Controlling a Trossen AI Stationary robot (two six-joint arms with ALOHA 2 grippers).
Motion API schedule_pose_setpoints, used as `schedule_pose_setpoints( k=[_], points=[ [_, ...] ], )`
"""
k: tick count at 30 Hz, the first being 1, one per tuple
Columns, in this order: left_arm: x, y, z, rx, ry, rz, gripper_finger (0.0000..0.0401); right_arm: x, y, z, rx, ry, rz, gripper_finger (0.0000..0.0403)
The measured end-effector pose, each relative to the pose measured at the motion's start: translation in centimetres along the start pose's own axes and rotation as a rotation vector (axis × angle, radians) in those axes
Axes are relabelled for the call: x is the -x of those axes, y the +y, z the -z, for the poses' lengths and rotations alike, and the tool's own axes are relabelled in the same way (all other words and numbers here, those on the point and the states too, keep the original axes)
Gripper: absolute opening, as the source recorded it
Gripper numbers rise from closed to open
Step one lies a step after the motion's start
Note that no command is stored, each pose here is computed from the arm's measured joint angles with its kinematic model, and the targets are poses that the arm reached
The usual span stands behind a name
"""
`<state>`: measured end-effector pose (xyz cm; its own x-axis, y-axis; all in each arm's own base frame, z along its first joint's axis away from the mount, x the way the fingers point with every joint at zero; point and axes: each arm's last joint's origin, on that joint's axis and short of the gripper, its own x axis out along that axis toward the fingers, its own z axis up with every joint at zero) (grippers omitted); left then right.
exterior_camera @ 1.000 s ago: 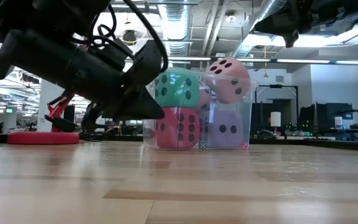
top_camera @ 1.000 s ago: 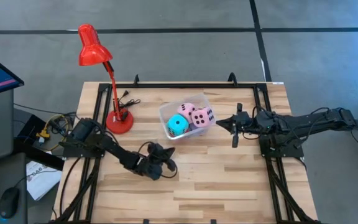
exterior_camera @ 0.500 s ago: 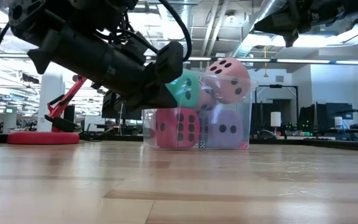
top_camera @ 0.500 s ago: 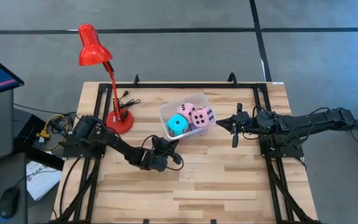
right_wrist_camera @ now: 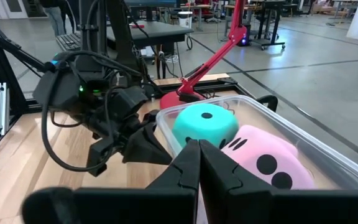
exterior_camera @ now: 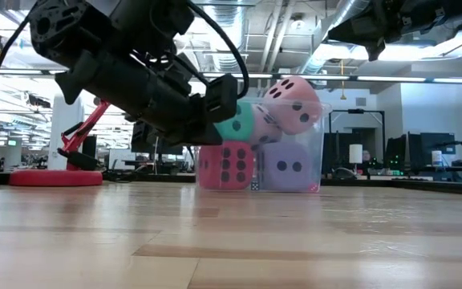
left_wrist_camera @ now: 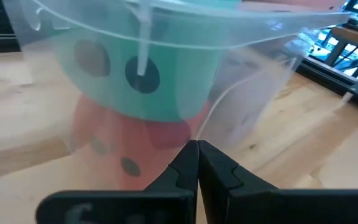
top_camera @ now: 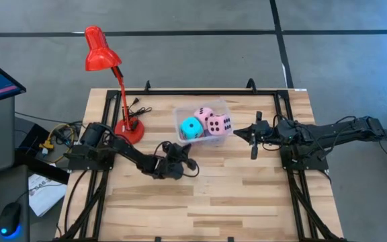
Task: Pick & Place Dice
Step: Adjust the transparent bin, then return to Home Position
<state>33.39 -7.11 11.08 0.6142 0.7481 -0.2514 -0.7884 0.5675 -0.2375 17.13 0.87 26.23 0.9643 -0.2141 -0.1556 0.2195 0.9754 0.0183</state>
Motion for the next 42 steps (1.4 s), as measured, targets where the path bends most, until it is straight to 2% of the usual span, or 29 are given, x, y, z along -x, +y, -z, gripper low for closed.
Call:
schedule_pose_setpoints(
  k=[27, 35, 38, 42],
  points=[
    [-0.7, 0.8, -0.1, -0.069, -0.047, -0.098, 0.0, 0.0, 0.0, 0.0, 0.001, 0.0, 0.003, 0.0],
    [1.3, 0.0, 0.2, -0.084, -0.041, -0.04, 0.0, 0.0, 0.0, 0.0, 0.001, 0.001, 0.002, 0.0],
    [2.8, -0.8, -1.0, -0.166, -0.036, 0.021, 0.0, 0.0, 0.0, 0.0, -0.001, -0.004, 0.002, 0.0],
    [4.9, -1.6, -5.2, -0.265, -0.04, 0.148, 0.0, 0.0, 0.0, -0.1, -0.001, -0.008, 0.002, 0.0]
  ],
)
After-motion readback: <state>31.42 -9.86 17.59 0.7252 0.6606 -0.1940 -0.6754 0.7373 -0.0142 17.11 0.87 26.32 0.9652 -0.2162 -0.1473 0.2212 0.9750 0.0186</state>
